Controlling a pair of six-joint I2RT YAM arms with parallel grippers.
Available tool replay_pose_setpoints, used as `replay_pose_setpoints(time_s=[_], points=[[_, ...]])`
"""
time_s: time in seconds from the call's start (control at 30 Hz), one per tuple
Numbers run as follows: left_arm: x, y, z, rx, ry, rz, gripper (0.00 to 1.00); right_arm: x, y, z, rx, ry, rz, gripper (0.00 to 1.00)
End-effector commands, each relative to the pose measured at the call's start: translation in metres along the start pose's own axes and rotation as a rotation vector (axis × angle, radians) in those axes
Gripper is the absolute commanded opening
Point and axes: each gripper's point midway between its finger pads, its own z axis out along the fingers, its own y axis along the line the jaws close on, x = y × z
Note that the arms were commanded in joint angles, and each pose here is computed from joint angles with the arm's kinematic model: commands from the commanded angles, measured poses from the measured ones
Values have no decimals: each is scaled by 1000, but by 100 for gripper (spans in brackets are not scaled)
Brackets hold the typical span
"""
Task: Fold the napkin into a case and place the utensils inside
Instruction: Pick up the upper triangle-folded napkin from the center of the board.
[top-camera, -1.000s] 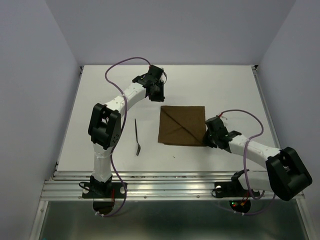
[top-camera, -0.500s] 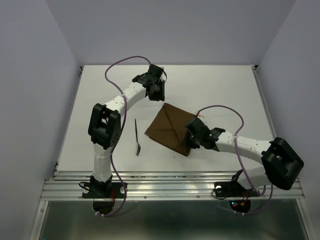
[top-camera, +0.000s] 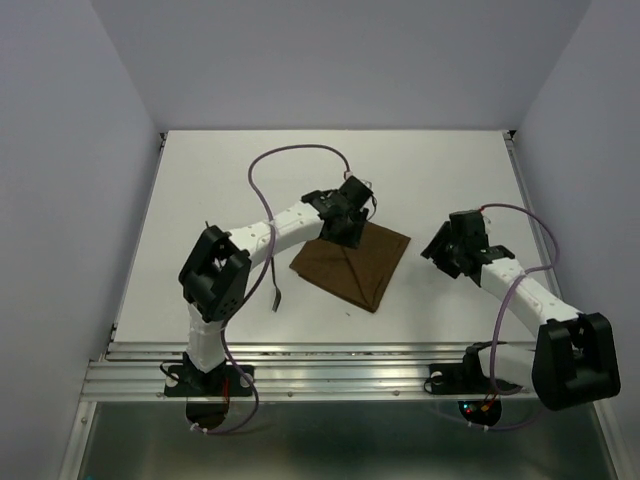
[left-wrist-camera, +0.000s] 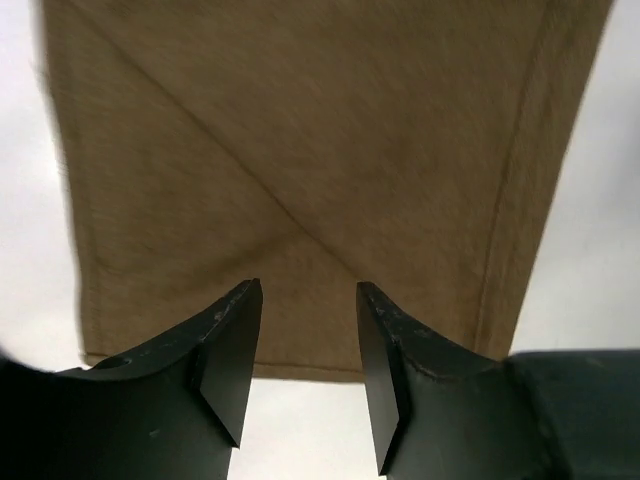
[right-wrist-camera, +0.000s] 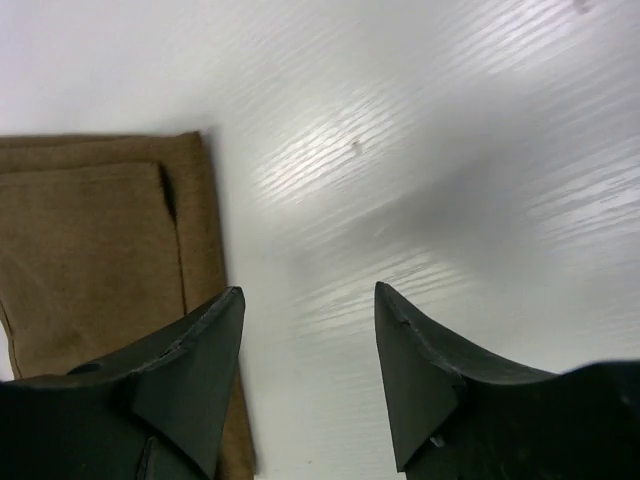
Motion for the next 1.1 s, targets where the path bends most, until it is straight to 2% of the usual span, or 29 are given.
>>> replay_pose_setpoints(time_s=[0.0,0.07,0.27,0.47,0.8,1.07], points=[[24,-21,-22,-11,-8,77,55,-18,-18,-1,-9,5,16,61],[42,-42,-24,14,7,134,73,-27,-24,-1,-6,-7,27,63],[82,-81,-23,24,46,232,73,-42,-25,-3,-30,-11,40,66],[99,-110,-22,45,52,284,73,-41,-26,0,-31,1,33,67],[108,-118,-7,-8,53,356,73,-33,-32,4,-21,17,30,72],[110,-122,-1,-16,53,373,67,-35,-32,6,-22,16,35,73]])
